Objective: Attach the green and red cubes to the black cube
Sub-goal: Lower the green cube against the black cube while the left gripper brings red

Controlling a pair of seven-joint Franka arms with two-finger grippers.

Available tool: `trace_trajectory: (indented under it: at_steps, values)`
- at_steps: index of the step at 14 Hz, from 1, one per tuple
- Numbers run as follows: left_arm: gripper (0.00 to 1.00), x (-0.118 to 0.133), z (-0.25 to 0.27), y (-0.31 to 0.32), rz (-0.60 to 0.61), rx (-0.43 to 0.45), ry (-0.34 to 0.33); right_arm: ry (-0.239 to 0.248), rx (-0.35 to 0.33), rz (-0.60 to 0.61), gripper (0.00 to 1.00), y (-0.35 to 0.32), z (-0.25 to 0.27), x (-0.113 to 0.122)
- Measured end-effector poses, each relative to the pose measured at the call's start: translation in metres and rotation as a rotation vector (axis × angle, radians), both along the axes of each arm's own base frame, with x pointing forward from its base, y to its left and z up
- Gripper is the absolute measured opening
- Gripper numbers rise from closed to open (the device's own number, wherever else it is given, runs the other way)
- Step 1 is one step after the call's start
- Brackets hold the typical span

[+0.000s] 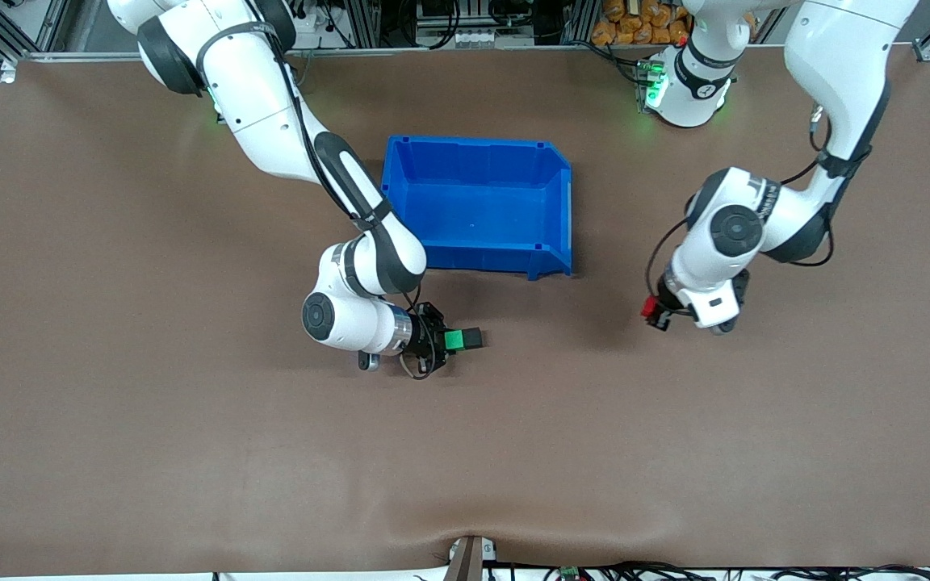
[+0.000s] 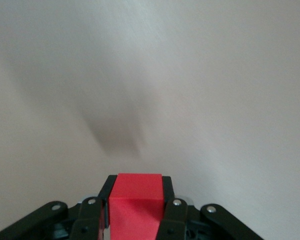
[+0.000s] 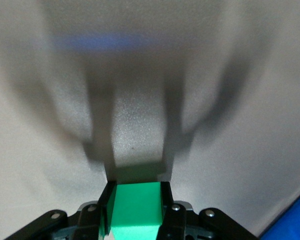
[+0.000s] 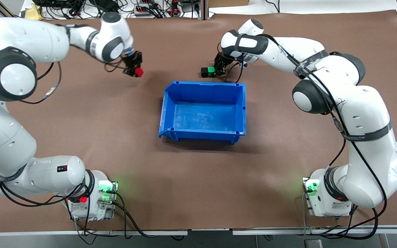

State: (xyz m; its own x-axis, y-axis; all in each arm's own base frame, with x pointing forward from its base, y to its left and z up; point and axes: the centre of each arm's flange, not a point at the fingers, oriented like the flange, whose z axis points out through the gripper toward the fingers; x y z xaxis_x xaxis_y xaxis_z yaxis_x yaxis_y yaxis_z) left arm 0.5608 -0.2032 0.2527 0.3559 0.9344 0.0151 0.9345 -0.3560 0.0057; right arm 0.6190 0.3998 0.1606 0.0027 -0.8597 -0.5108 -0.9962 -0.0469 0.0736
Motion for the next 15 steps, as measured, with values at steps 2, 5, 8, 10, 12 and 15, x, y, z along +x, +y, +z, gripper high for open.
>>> trace_trajectory:
  at_steps: [2,5,8,10,12,15]
  values:
    - [0.4,0.014,-0.003,-0.045,0.069,-0.029,0.01,-0.006,-0.001,-0.008,0.4,0.002,0.0,-0.001]
    - [0.4,0.028,-0.018,-0.105,0.124,-0.065,0.037,-0.003,-0.009,-0.072,0.4,0.004,0.002,0.001]
    - [0.4,0.032,-0.029,-0.146,0.181,-0.125,0.075,-0.027,-0.025,-0.078,0.46,0.002,0.002,0.004]
    - [0.4,0.026,-0.035,-0.174,0.206,-0.145,0.089,-0.055,-0.05,-0.068,0.66,0.001,0.001,0.006]
    - [0.4,0.022,-0.04,-0.192,0.217,-0.151,0.096,-0.06,-0.059,-0.064,0.86,0.001,0.001,0.006]
    - [0.4,0.018,-0.046,-0.201,0.222,-0.151,0.107,-0.058,-0.063,-0.072,0.93,0.0,0.001,0.007]
